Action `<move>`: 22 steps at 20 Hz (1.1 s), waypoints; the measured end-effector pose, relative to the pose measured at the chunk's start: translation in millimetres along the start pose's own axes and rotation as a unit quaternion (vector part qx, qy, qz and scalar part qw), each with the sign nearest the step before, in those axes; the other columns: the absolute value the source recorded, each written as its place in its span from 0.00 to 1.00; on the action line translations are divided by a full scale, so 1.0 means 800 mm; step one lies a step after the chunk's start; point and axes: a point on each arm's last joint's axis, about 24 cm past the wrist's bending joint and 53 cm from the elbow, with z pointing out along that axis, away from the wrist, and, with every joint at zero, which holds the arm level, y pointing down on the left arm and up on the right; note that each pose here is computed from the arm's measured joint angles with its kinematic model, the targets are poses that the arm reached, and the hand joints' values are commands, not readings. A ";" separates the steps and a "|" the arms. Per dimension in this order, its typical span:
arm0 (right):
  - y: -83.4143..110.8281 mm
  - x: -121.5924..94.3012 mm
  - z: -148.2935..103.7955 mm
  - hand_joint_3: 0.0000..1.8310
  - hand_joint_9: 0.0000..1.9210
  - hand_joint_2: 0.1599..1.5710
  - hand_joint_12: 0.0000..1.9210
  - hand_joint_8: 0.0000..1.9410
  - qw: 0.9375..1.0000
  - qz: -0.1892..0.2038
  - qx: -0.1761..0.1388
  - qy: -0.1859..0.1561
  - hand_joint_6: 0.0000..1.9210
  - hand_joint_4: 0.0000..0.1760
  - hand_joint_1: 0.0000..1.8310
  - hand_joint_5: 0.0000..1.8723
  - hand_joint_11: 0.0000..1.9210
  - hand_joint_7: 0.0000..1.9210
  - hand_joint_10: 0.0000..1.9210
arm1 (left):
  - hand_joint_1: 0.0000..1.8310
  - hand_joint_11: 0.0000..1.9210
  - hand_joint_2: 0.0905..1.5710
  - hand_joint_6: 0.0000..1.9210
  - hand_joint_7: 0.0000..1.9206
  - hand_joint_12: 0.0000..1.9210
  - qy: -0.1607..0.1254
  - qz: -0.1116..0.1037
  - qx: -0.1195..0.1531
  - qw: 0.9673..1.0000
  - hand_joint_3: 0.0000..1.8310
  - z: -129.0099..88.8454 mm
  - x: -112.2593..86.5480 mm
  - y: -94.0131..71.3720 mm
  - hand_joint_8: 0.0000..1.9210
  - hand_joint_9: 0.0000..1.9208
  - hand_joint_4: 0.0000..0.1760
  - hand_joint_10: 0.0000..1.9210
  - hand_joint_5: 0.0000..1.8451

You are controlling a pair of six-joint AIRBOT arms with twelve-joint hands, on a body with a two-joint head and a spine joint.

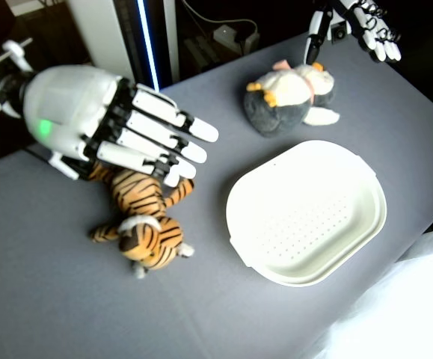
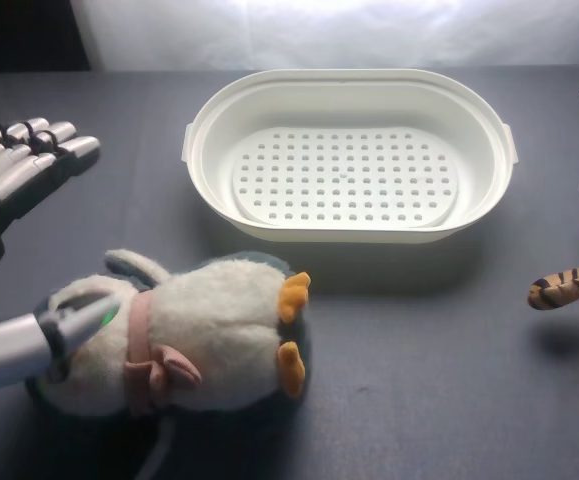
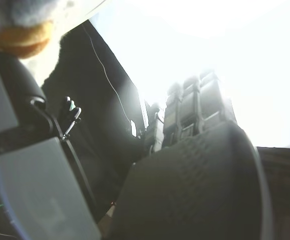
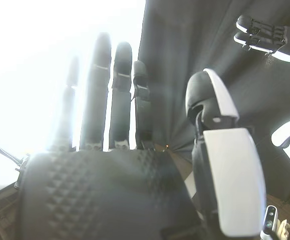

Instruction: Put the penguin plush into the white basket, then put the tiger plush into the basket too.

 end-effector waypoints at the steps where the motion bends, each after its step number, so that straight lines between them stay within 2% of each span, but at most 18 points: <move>1: 0.000 0.000 0.000 0.00 0.22 0.86 0.39 0.00 1.000 0.000 0.000 0.000 0.00 0.30 0.39 0.29 0.05 0.25 0.00 | 0.00 0.00 0.69 0.00 0.00 0.00 0.001 0.000 0.000 1.000 0.04 0.000 0.000 0.000 0.00 0.00 0.35 0.00 0.06; 4: 0.000 0.000 0.000 0.00 0.23 0.86 0.37 0.00 1.000 0.000 0.000 0.000 0.00 0.30 0.39 0.29 0.06 0.25 0.00 | 0.00 0.00 0.68 0.00 0.00 0.00 0.005 0.003 -0.001 1.000 0.04 0.000 0.003 0.001 0.00 0.00 0.32 0.00 0.06; 5: 0.000 0.000 0.000 0.00 0.23 0.86 0.37 0.00 1.000 0.000 0.000 0.000 0.00 0.28 0.41 0.29 0.06 0.25 0.00 | 0.04 0.00 0.67 0.00 0.00 0.00 0.009 0.007 -0.005 1.000 0.03 0.000 0.005 0.003 0.00 0.00 0.32 0.00 0.06; 6: 0.000 0.000 0.000 0.00 0.22 0.85 0.34 0.00 1.000 0.000 0.000 0.000 0.00 0.24 0.42 0.29 0.07 0.25 0.00 | 0.20 0.02 0.58 0.00 0.00 0.01 0.017 0.018 -0.013 1.000 0.00 0.000 0.010 0.008 0.00 0.00 0.50 0.00 0.05; 7: 0.000 0.000 0.000 0.00 0.22 0.85 0.33 0.00 1.000 0.000 0.000 0.001 0.00 0.23 0.42 0.29 0.08 0.25 0.00 | 0.23 0.02 0.56 0.00 0.00 0.01 0.026 0.020 -0.020 0.999 0.00 -0.001 0.015 0.012 0.00 0.00 0.53 0.00 0.04; 9: 0.000 0.000 0.000 0.00 0.23 0.85 0.32 0.00 1.000 0.000 0.000 0.001 0.00 0.29 0.42 0.29 0.09 0.25 0.00 | 0.40 0.00 0.43 0.00 0.00 0.00 0.056 0.029 -0.034 0.997 0.00 -0.002 0.031 0.021 0.00 0.00 0.46 0.00 0.00; 11: 0.000 0.000 0.000 0.00 0.23 0.85 0.32 0.00 1.000 0.002 0.000 0.001 0.00 0.17 0.44 0.30 0.08 0.25 0.00 | 0.42 0.00 0.40 0.00 0.00 0.00 0.089 0.047 -0.048 0.994 0.00 -0.006 0.048 0.030 0.00 0.00 0.77 0.00 0.00; 12: 0.000 0.001 0.000 0.00 0.22 0.85 0.29 0.00 1.000 0.002 0.000 0.001 0.00 0.15 0.44 0.30 0.08 0.25 0.00 | 0.38 0.00 0.38 0.00 0.00 0.00 0.113 0.065 -0.058 0.990 0.00 -0.008 0.059 0.037 0.00 0.00 0.95 0.00 0.00; 13: 0.000 0.001 0.000 0.00 0.22 0.85 0.25 0.00 1.000 0.002 0.000 0.001 0.00 0.13 0.44 0.30 0.10 0.26 0.00 | 0.37 0.00 0.36 0.00 0.00 0.00 0.116 0.069 -0.059 0.989 0.00 -0.008 0.061 0.038 0.00 0.00 0.99 0.00 0.00; 15: 0.000 0.001 0.000 0.00 0.22 0.85 0.19 0.00 1.000 0.002 0.000 0.001 0.00 0.11 0.43 0.30 0.12 0.25 0.00 | 0.37 0.00 0.34 0.00 0.00 0.00 0.139 0.094 -0.066 0.984 0.00 -0.004 0.074 0.043 0.00 0.00 1.00 0.00 0.00; 19: -0.001 0.001 0.000 0.00 0.23 0.85 0.18 0.00 1.000 0.002 0.001 0.001 0.00 0.10 0.44 0.30 0.14 0.26 0.00 | 0.37 0.00 0.37 0.00 0.00 0.00 0.172 0.149 -0.068 0.971 0.00 0.006 0.091 0.046 0.00 0.00 1.00 0.00 0.00; 21: -0.001 0.001 0.000 0.00 0.22 0.85 0.18 0.00 1.000 0.003 0.000 0.002 0.00 0.15 0.44 0.30 0.13 0.26 0.00 | 0.37 0.00 0.39 0.00 0.00 0.00 0.179 0.158 -0.079 0.968 0.00 0.007 0.096 0.055 0.00 0.00 1.00 0.00 0.00; 22: -0.002 0.002 -0.002 0.00 0.23 0.85 0.18 0.00 1.000 0.002 0.002 0.004 0.00 0.10 0.44 0.30 0.14 0.26 0.00 | 0.38 0.00 0.39 0.00 0.00 0.00 0.184 0.166 -0.085 0.965 0.00 0.006 0.099 0.059 0.00 0.00 1.00 0.00 0.00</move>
